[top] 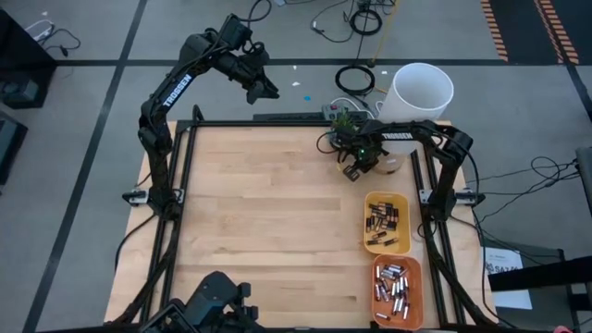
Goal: Sort batteries
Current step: Adjust the white lamp, then move the orange bin to the left of the yellow bin
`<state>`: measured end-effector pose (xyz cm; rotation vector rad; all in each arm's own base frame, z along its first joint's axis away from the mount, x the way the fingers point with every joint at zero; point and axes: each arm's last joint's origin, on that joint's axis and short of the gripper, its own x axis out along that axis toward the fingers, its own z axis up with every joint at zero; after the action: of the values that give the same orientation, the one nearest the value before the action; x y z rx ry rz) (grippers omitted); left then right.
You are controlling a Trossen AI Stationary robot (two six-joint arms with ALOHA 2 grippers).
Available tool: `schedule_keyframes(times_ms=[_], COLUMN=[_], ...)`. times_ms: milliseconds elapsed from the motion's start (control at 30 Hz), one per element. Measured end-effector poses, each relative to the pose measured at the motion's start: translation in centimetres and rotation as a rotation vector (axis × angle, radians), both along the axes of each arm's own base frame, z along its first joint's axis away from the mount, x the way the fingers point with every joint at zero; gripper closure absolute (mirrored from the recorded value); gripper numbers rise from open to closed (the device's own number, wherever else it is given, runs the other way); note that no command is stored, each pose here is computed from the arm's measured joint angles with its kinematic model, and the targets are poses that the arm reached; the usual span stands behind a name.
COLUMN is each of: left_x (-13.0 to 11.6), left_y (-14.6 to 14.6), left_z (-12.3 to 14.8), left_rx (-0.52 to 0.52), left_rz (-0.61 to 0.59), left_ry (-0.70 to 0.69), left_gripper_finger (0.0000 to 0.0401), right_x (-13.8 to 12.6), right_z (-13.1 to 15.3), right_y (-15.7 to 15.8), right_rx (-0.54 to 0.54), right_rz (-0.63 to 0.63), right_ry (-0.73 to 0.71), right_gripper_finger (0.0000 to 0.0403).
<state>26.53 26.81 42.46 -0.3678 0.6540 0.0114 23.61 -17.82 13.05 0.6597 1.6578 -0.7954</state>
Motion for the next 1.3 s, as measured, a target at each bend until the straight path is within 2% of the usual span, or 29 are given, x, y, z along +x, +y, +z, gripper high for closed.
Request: schedule_keyframes(times_ms=[333, 633, 933, 1100, 1300], left_x=[0.0, 0.0, 0.7, 1.4, 1.1], left_y=[0.0, 0.0, -0.3, -2.3, -6.9], left_z=[0.0, 0.0, 0.3, 1.9, 5.4], left_rx=[0.005, 0.009, 0.036, 0.110, 0.210], left_rz=[0.000, 0.004, -0.014, -0.063, -0.141], left_ry=[-0.003, 0.001, -0.023, -0.089, -0.190], left_gripper_finger=[0.0244, 0.0244, 0.0244, 0.0244, 0.0244], right_x=[0.8, 2.7, 5.1, 5.2, 3.1], right_z=[1.8, 5.8, 10.4, 13.8, 18.2], right_y=[1.7, 4.6, 8.5, 10.1, 12.0], right_rx=[0.051, 0.104, 0.055, 0.003, -0.055], right_rz=[0.111, 0.384, 0.692, 0.750, 0.793], right_ry=[-0.133, -0.461, -0.867, -1.084, -1.258], right_gripper_finger=[0.0403, 0.0403, 0.0403, 0.0403, 0.0403])
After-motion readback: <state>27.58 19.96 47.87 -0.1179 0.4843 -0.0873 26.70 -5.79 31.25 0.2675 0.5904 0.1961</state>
